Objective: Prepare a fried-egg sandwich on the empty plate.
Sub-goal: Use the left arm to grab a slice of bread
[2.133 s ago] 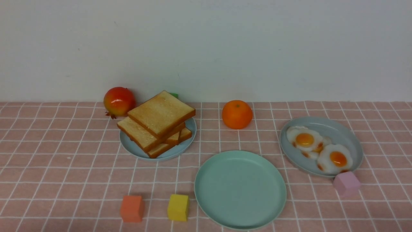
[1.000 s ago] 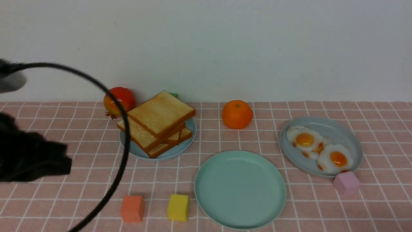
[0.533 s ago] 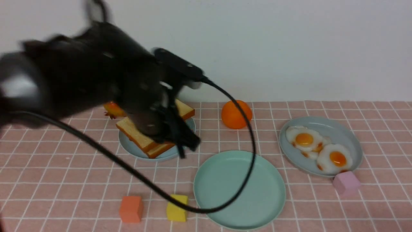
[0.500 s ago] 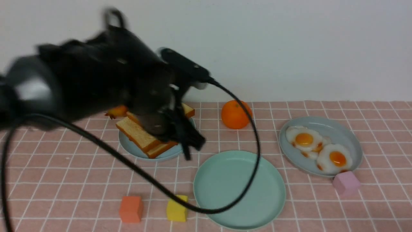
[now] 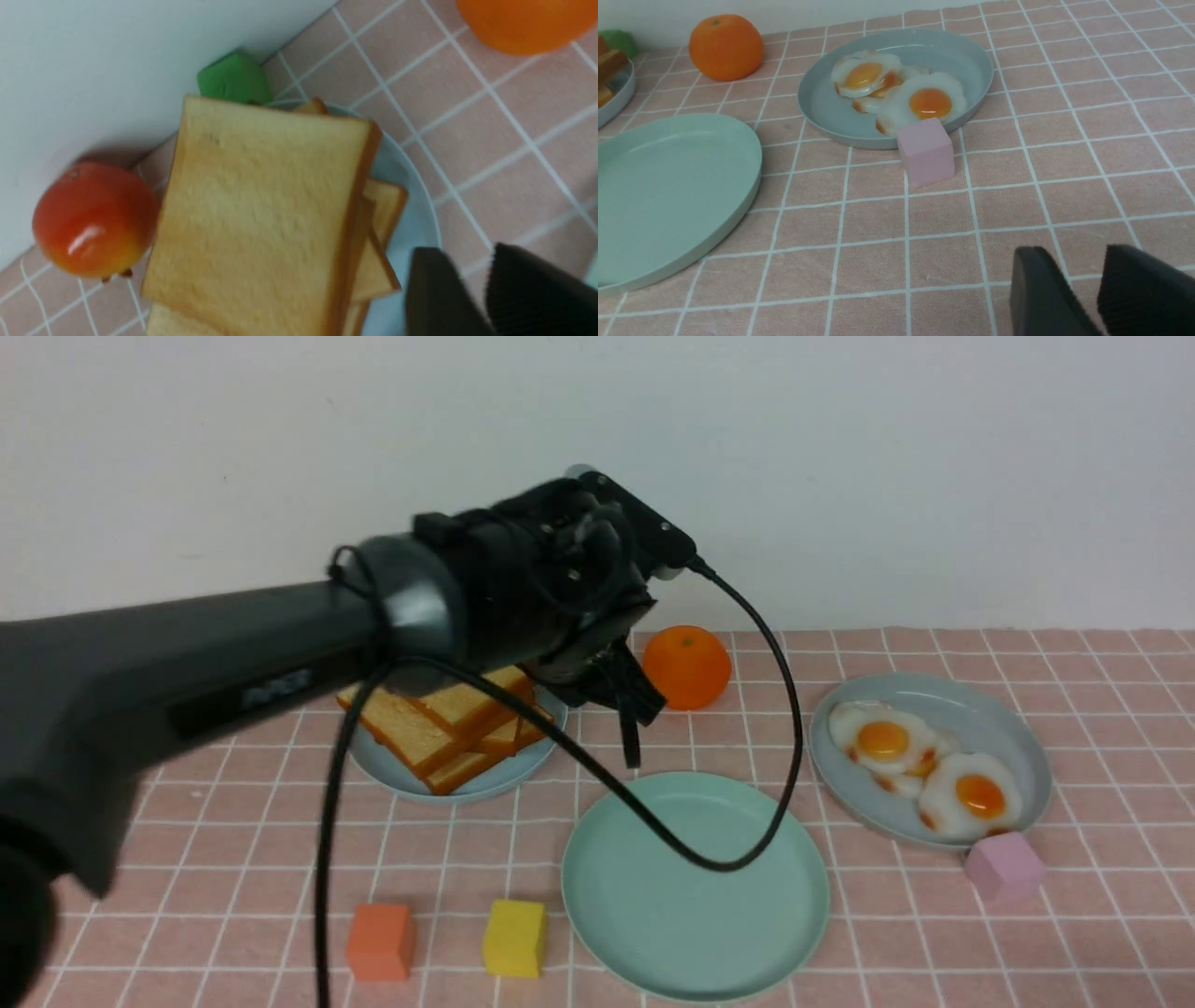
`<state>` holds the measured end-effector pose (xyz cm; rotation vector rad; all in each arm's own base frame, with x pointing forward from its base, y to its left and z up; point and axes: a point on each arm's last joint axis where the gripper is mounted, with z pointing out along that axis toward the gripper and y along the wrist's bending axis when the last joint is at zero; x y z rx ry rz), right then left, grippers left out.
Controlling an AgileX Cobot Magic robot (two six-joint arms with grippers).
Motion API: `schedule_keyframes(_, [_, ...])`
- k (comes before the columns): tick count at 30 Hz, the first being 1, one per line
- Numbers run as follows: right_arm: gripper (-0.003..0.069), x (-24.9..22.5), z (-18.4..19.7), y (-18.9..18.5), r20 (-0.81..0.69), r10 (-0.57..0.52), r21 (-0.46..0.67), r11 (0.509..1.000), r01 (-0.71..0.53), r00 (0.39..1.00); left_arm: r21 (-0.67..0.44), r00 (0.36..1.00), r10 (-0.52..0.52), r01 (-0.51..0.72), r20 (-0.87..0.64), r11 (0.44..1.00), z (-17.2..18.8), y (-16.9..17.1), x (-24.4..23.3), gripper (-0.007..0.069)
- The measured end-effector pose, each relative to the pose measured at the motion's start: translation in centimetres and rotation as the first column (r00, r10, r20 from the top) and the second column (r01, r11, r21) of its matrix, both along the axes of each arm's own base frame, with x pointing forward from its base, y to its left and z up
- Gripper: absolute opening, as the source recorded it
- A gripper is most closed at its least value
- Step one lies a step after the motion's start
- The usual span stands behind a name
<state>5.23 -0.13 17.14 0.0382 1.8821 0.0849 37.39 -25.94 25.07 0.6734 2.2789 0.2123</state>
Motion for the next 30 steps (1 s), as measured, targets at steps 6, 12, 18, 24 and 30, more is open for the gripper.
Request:
schedule_keyframes(6, [0.0239, 0.0, 0.0, 0.0, 0.0, 0.0, 0.0, 1.0, 0.0, 1.0, 0.063, 0.993, 0.113, -0.111, -0.022, 0.992, -1.0, 1.0, 0.5, 0.0425])
schedule_keyframes(12, [0.0239, 0.0, 0.0, 0.0, 0.0, 0.0, 0.0, 1.0, 0.0, 1.0, 0.066, 0.962, 0.222, -0.214, -0.158, 0.974, -1.1, 5.0, 1.6, 0.0361])
schedule_keyframes(18, [0.0239, 0.0, 0.0, 0.0, 0.0, 0.0, 0.0, 1.0, 0.0, 1.0, 0.021, 0.942, 0.081, -0.079, -0.325, 0.997, -1.6, 6.7, 2.0, 0.0269])
schedule_keyframes(24, [0.0239, 0.0, 0.0, 0.0, 0.0, 0.0, 0.0, 1.0, 0.0, 1.0, 0.006, 0.954, 0.033, -0.033, -0.297, 0.999, -1.5, 6.6, 2.3, 0.0258])
schedule_keyframes(30, [0.0239, 0.0, 0.0, 0.0, 0.0, 0.0, 0.0, 1.0, 0.0, 1.0, 0.016, 0.968, 0.015, -0.012, -0.25, 1.0, -1.5, 6.6, 2.8, 0.0285])
